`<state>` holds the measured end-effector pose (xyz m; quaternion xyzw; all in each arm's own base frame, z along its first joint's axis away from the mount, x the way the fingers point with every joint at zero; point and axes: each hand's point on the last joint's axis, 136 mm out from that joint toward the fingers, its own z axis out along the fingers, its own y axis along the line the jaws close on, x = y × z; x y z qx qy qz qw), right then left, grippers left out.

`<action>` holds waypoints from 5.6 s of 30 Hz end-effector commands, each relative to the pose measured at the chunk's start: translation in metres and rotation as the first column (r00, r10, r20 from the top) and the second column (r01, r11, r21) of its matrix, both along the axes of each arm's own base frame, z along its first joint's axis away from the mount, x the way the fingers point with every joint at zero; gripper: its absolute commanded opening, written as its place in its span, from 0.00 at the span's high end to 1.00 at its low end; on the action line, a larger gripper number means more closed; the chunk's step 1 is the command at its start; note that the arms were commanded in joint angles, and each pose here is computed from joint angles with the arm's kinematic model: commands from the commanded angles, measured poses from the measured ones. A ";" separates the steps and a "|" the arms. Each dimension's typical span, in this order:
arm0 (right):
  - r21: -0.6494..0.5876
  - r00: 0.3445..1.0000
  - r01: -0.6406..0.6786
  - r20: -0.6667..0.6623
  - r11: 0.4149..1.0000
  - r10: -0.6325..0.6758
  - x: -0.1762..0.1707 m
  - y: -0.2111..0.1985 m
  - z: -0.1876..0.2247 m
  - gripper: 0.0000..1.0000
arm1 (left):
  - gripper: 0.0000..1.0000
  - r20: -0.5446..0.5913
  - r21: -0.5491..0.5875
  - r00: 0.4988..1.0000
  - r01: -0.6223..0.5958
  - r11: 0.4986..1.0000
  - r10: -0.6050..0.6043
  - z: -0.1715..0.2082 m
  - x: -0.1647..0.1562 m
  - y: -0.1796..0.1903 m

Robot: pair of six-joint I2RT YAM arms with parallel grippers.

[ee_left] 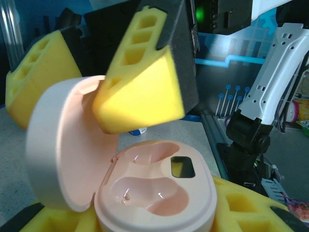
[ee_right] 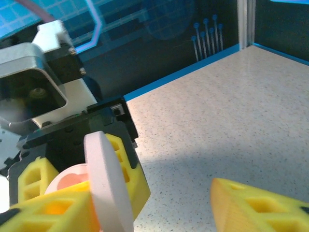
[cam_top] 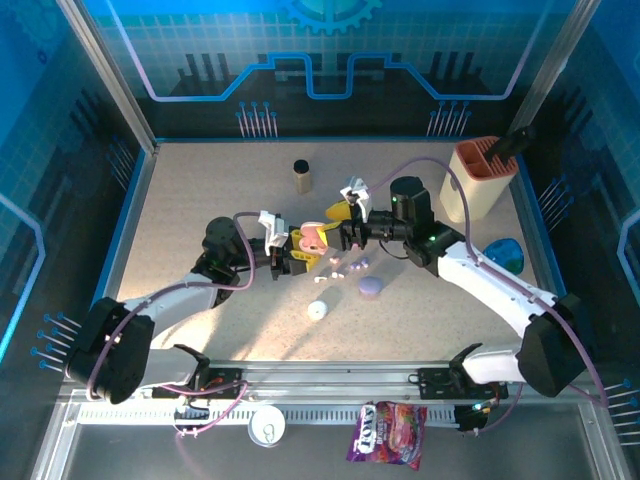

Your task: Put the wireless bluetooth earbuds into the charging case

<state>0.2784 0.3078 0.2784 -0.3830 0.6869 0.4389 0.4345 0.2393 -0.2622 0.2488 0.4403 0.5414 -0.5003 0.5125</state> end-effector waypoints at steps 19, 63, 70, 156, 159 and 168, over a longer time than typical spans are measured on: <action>-0.026 0.975 -0.023 0.221 0.999 0.029 -0.012 0.011 0.018 1.00 | 0.50 -0.022 -0.014 1.000 -0.014 1.000 0.014 0.011 -0.001 0.002; -0.057 0.956 0.019 0.294 0.998 -0.002 -0.010 0.016 0.018 1.00 | 0.48 -0.062 -0.039 0.998 -0.020 0.999 0.018 0.016 0.008 -0.001; -0.028 0.962 0.027 0.271 0.999 -0.018 -0.007 0.012 0.021 1.00 | 0.43 -0.062 -0.036 0.998 -0.024 0.999 0.022 0.014 0.008 -0.001; -0.453 0.400 0.422 -0.684 0.785 -0.610 0.063 -0.020 -0.240 0.58 | 0.65 -0.030 -0.070 0.975 -0.223 0.972 0.221 0.006 0.032 0.031; -0.456 0.400 0.417 -0.684 0.786 -0.609 0.068 -0.019 -0.241 0.58 | 0.65 -0.028 -0.070 0.975 -0.224 0.972 0.222 0.006 0.032 0.031; -0.467 0.400 0.421 -0.673 0.777 -0.622 0.070 -0.026 -0.237 0.58 | 0.65 -0.023 -0.066 0.973 -0.229 0.971 0.228 0.004 0.030 0.033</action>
